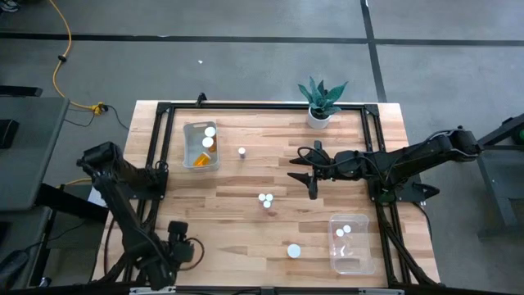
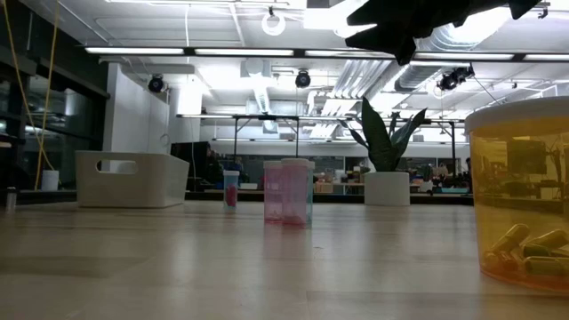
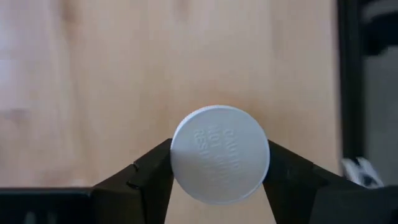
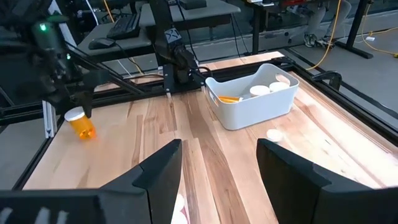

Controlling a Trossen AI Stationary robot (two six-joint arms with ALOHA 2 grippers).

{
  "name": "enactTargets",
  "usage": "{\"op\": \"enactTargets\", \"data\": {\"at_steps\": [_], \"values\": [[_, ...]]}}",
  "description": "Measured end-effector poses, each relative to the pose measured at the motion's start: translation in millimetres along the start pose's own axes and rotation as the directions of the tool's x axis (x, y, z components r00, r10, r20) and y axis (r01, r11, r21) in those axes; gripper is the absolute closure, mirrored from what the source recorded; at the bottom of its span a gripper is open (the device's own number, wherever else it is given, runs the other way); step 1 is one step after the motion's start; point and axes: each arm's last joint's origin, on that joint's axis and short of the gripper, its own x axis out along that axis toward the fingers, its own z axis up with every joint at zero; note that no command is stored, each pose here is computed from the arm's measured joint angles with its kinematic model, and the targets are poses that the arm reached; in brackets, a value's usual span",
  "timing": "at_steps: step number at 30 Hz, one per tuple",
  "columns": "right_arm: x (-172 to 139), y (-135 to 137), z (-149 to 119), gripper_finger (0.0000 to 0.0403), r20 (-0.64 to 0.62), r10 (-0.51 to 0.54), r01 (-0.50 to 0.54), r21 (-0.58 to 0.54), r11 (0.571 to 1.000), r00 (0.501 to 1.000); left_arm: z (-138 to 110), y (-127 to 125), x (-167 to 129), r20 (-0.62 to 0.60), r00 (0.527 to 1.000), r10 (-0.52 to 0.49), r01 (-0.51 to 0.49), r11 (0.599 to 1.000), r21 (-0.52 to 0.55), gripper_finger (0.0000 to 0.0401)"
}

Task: Pick and place medicine bottles into bin by pill shape (circle, oval)
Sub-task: Put the left orange capsule bottle into the gray bin

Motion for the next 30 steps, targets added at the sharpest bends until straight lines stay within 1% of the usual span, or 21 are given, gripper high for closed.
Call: {"op": "enactTargets", "data": {"at_steps": [3, 5, 7, 9, 11, 12, 14, 16, 18, 19, 21, 25, 27, 30], "values": [[0.0, 0.0, -0.1, 0.0201, -0.001, 0.000, 0.000, -0.001, 1.000, 1.000, 12.1, 26.3, -18.6, 0.060, 0.996, 0.058, -0.055, 0.997, -0.050, 0.0198], [0.0, 0.0, -0.1, 0.0201, -0.001, 0.000, 0.000, -0.001, 1.000, 1.000, 20.1, 50.9, -35.6, 0.109, 0.988, 0.107, -0.098, 0.991, -0.087, 0.0197], [0.0, 0.0, -0.2, 0.0201, -0.002, -0.001, 0.001, -0.001, 1.000, 1.000, 27.3, 81.5, -54.1, 0.154, 0.975, 0.160, -0.139, 0.980, -0.142, 0.0198], [0.0, 0.0, -0.3, 0.0201, -0.003, -0.001, 0.001, -0.001, 1.000, 1.000, 31.4, 116.6, -71.9, 0.183, 0.956, 0.229, -0.187, 0.958, -0.219, 0.0200], [0.0, -0.1, -0.7, 0.0201, -0.007, -0.001, 0.001, -0.003, 1.000, 1.000, 30.7, 152.4, -87.2, 0.187, 0.932, 0.309, -0.242, 0.919, -0.310, 0.0201], [0.0, -0.1, -0.7, 0.0201, -0.007, -0.002, 0.002, -0.003, 1.000, 1.000, 29.1, 171.0, -93.8, 0.177, 0.918, 0.353, -0.272, 0.890, -0.366, 0.0201], [0.0, -0.1, -0.8, 0.0201, -0.007, -0.001, 0.001, -0.003, 1.000, 1.000, 24.3, 205.7, -103.6, 0.131, 0.894, 0.427, -0.323, 0.821, -0.471, 0.0201], [0.0, -0.2, -0.8, 0.0201, -0.008, -0.002, 0.002, -0.007, 1.000, 1.000, 18.6, 235.9, -108.6, 0.067, 0.885, 0.460, -0.350, 0.754, -0.557, 0.0201], [0.0, -0.1, -0.9, 0.0201, -0.009, -0.002, 0.002, -0.008, 1.000, 1.000, 12.7, 261.4, -108.4, 0.006, 0.891, 0.454, -0.359, 0.712, -0.603, 0.0201], [0.0, -0.2, -0.9, 0.0201, -0.009, -0.003, 0.003, -0.008, 1.000, 1.000, 9.7, 272.2, -106.4, -0.027, 0.897, 0.441, -0.365, 0.705, -0.608, 0.0201], [0.0, -0.6, -0.9, 0.0201, -0.007, -0.018, 0.018, -0.008, 1.000, 1.000, 5.3, 292.3, -100.0, -0.072, 0.907, 0.414, -0.369, 0.701, -0.611, 0.0201], [-0.1, -1.4, -0.9, 0.0201, -0.003, -0.046, 0.046, -0.009, 0.999, 0.999, -4.4, 324.9, -70.0, -0.097, 0.948, 0.304, -0.292, 0.704, -0.648, 0.0201], [-0.1, -1.4, -0.9, 0.0201, -0.003, -0.047, 0.047, -0.012, 0.999, 0.999, -11.0, 336.2, -52.3, -0.103, 0.960, 0.260, -0.262, 0.712, -0.651, 0.0201], [-0.1, -1.4, -1.0, 0.0201, -0.004, -0.047, 0.047, -0.012, 0.999, 0.999, -21.2, 345.3, -29.8, -0.123, 0.968, 0.220, -0.245, 0.710, -0.660, 0.0201]]}}
